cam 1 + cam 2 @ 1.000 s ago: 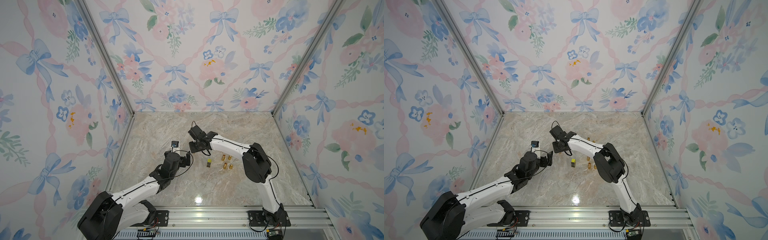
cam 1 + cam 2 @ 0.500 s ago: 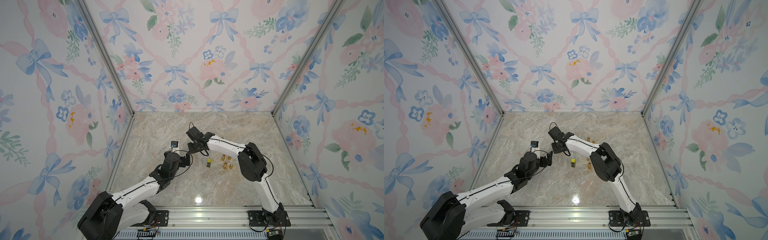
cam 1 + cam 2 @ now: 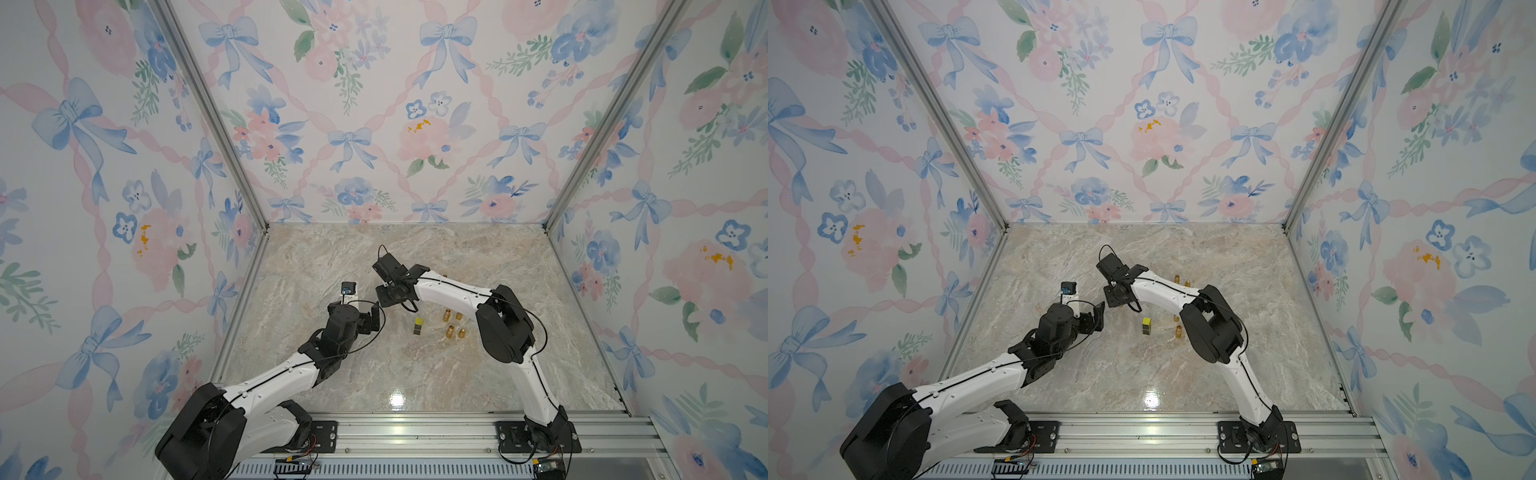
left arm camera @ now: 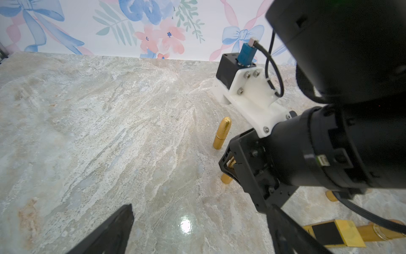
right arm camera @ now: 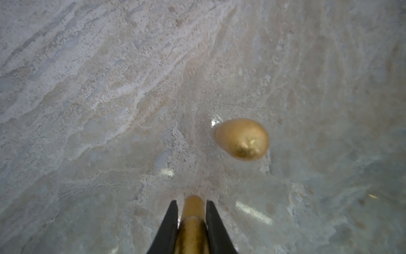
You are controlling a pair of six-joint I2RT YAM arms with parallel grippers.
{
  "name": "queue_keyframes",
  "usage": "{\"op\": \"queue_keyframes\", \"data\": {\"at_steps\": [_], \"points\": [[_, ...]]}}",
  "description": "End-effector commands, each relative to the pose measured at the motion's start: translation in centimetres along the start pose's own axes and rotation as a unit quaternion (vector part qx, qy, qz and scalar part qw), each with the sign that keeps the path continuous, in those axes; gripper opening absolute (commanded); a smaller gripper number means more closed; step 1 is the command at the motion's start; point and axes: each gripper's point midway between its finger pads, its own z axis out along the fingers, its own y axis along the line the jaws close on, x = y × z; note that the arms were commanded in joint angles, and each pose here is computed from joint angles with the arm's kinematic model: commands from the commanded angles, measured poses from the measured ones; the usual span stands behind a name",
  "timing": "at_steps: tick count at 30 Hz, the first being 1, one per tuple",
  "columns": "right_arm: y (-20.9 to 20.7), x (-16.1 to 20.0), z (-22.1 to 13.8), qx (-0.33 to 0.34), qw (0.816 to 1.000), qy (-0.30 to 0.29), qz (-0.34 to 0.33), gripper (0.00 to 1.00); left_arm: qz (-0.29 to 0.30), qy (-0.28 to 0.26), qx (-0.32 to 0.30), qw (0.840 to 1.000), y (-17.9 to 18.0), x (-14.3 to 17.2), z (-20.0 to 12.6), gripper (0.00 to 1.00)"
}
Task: Open the lipstick cap
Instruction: Pick up the lipstick at the center of the board.
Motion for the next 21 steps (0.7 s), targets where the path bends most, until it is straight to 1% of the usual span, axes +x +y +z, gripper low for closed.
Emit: {"op": "queue_keyframes", "data": {"at_steps": [1,6,14,19,21], "points": [[0.4,-0.8,-4.1,-0.014,1.0,-0.02,-0.006,0.19,-0.007,-0.005,0.003,1.0,0.2,-0.2,-0.2,0.98],[-0.2,-0.5,-7.6,-0.04,0.999,-0.028,0.009,0.19,-0.001,-0.007,0.016,1.0,-0.2,-0.4,-0.4,0.98],[-1.3,1.0,-13.2,-0.102,0.994,-0.018,0.033,0.19,0.027,-0.003,0.095,0.995,-3.4,-0.3,-0.8,0.98],[-1.5,2.7,-15.7,-0.147,0.988,0.004,0.047,0.19,0.063,-0.006,0.172,0.983,-6.8,0.2,-1.8,0.98],[-1.7,3.4,-16.6,-0.157,0.986,0.011,0.051,0.2,0.091,-0.009,0.206,0.974,-8.7,0.6,-2.4,0.96]]}}
